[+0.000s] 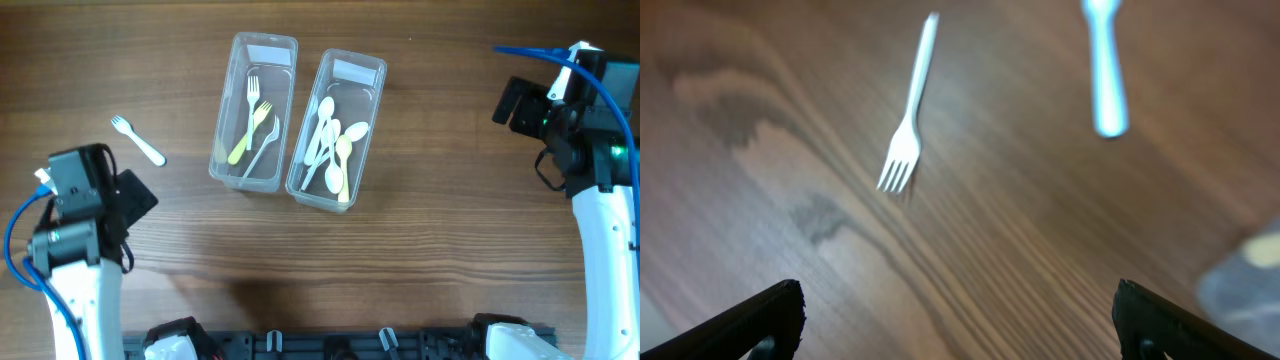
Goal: Pack container
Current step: 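Carry the white fork into the left container and release, then move the left gripper back and grasp a white fork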
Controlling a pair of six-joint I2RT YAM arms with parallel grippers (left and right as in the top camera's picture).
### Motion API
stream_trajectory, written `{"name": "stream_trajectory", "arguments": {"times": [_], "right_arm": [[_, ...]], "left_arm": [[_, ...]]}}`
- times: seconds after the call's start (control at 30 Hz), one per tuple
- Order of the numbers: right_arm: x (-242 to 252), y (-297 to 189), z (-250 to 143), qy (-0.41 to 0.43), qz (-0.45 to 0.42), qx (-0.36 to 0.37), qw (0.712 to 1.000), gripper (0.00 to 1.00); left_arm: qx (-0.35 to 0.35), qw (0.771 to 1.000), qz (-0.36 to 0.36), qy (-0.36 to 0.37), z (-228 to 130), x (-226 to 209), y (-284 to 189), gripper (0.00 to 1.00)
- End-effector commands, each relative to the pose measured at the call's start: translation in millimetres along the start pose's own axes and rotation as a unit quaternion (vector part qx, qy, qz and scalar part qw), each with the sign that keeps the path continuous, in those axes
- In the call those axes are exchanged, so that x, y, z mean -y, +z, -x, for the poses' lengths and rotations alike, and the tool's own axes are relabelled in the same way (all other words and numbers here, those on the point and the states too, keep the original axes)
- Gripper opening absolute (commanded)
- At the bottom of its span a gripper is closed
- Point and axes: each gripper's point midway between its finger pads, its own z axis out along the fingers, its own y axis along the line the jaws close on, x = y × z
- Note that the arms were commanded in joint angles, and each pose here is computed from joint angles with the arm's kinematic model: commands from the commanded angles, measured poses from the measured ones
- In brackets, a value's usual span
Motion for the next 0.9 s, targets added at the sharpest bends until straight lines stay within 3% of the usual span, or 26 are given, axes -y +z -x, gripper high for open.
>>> {"name": "stream_trajectory", "arguments": {"times": [0.0,0.07,0.17,0.47,0.7,0.87], "right_arm": [[2,-2,3,-0.009,-0.007,0.006,1.000,1.00],[2,-2,3,-0.009,-0.007,0.006,1.000,1.00],[2,-2,3,-0.009,-0.007,0.006,1.000,1.00],[2,-2,3,-0.009,-0.007,0.005,1.000,1.00],[2,-2,3,-0.009,-0.007,0.006,1.000,1.00],[2,-2,3,-0.009,-0.007,0.006,1.000,1.00]], "left_arm": [[-0.079,0.996,-0.003,-0.033,-9,-6,41,1.00],[-0.118,0.992,-0.037,-0.030,-9,-1,69,0.99],[-0.132,0.990,-0.028,-0.029,-4,-13,100,1.00],[-0.072,0.997,-0.039,0.011,34,-8,159,1.00],[-0.161,0.984,-0.077,-0.026,-6,-10,204,1.00],[-0.169,0.979,-0.105,-0.033,-9,-1,206,1.00]]}}
